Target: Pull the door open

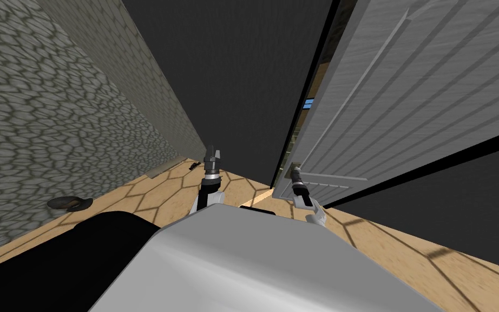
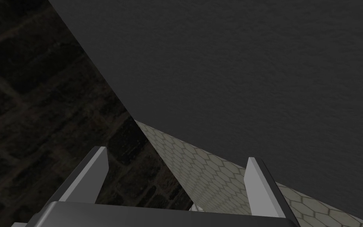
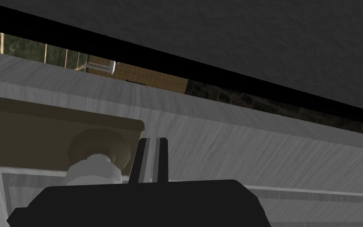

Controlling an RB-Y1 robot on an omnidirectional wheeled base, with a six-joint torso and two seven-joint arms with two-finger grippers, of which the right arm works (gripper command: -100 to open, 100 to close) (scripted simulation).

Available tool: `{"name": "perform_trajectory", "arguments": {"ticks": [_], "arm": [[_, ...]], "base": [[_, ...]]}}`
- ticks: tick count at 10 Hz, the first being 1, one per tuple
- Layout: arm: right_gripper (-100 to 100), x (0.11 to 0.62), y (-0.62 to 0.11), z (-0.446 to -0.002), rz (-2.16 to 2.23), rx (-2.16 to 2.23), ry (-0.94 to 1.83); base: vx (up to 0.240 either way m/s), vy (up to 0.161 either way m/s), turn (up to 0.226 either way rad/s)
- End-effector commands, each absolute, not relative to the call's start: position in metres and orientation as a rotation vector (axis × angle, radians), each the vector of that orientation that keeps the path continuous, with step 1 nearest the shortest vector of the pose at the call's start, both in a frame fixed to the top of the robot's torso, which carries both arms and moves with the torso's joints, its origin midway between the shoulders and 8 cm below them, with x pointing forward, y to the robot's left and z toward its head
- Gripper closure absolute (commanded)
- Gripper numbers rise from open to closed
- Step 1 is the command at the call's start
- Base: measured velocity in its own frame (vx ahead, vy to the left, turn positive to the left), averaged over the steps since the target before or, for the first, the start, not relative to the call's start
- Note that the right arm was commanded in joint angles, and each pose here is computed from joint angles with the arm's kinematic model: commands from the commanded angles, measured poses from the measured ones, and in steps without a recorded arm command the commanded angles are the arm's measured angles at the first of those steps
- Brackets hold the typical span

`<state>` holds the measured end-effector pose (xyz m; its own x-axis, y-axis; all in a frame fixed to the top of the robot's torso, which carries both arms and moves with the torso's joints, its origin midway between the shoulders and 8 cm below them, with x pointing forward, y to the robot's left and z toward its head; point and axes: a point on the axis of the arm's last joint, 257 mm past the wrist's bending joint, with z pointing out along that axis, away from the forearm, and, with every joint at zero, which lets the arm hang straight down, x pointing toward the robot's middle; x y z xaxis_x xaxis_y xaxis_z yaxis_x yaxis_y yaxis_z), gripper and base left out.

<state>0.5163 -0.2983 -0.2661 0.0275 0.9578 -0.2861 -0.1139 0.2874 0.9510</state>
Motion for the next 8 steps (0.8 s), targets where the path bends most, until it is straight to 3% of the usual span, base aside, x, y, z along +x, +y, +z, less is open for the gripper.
{"name": "perform_trajectory", "arguments": {"ticks": [1,8], "arm": [[-100,0.511,-0.305,-0.267,0.975,0.856,1.27],[-100,0.492,-0.33,-0.274,0.715,0.609,1.382]], "base": [[0.004,0.02,-0.039],[-0.007,0.023,-0.036]]}}
